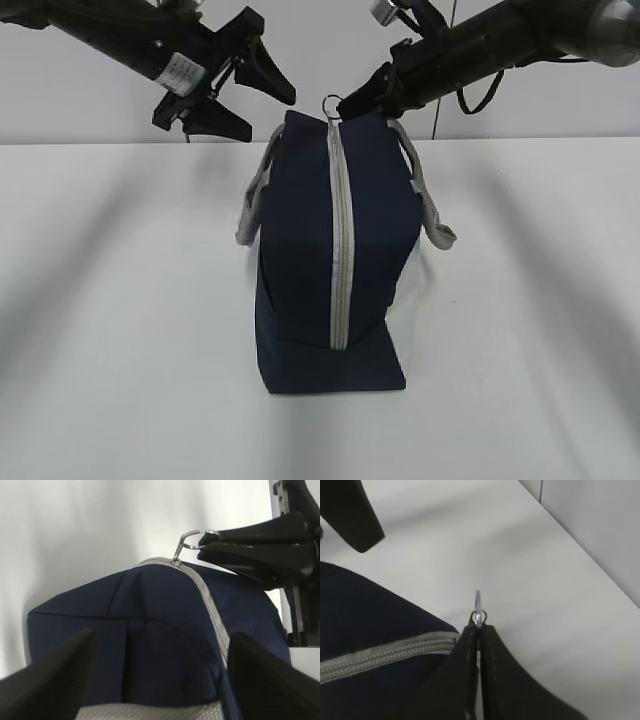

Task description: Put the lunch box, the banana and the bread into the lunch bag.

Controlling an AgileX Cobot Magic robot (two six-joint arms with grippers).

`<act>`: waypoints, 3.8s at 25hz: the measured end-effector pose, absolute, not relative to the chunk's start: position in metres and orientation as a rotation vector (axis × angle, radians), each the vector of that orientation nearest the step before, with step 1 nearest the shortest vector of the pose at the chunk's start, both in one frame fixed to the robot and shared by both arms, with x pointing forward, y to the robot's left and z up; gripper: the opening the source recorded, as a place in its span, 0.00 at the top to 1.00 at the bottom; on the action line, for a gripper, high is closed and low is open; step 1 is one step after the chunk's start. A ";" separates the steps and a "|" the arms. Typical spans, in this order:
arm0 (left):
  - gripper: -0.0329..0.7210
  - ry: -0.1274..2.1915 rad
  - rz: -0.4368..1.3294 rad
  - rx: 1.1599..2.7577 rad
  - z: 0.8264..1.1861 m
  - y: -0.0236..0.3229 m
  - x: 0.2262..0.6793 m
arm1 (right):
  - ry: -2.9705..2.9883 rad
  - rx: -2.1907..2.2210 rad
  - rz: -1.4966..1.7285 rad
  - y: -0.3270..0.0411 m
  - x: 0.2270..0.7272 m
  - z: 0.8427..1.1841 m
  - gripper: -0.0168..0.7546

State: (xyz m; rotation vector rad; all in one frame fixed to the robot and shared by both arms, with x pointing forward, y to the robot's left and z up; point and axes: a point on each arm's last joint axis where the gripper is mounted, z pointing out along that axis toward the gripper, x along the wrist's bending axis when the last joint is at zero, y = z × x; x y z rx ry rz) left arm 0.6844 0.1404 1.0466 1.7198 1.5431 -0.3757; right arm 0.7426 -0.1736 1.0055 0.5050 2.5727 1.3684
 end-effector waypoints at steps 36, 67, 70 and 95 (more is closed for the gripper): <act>0.95 1.443 -0.429 1.765 1.030 0.100 0.687 | 2.627 0.223 1.275 -0.196 0.745 1.005 1.00; 0.95 1.220 -0.426 1.891 1.063 0.091 0.675 | 2.659 0.317 1.320 -0.194 0.754 0.968 1.00; 0.95 1.216 -0.420 1.898 1.064 0.091 0.675 | 2.679 0.330 1.310 -0.195 0.753 0.967 1.00; 0.30 1.270 -0.295 2.012 1.071 0.130 0.679 | 2.589 1.139 1.419 -0.220 0.753 1.014 0.44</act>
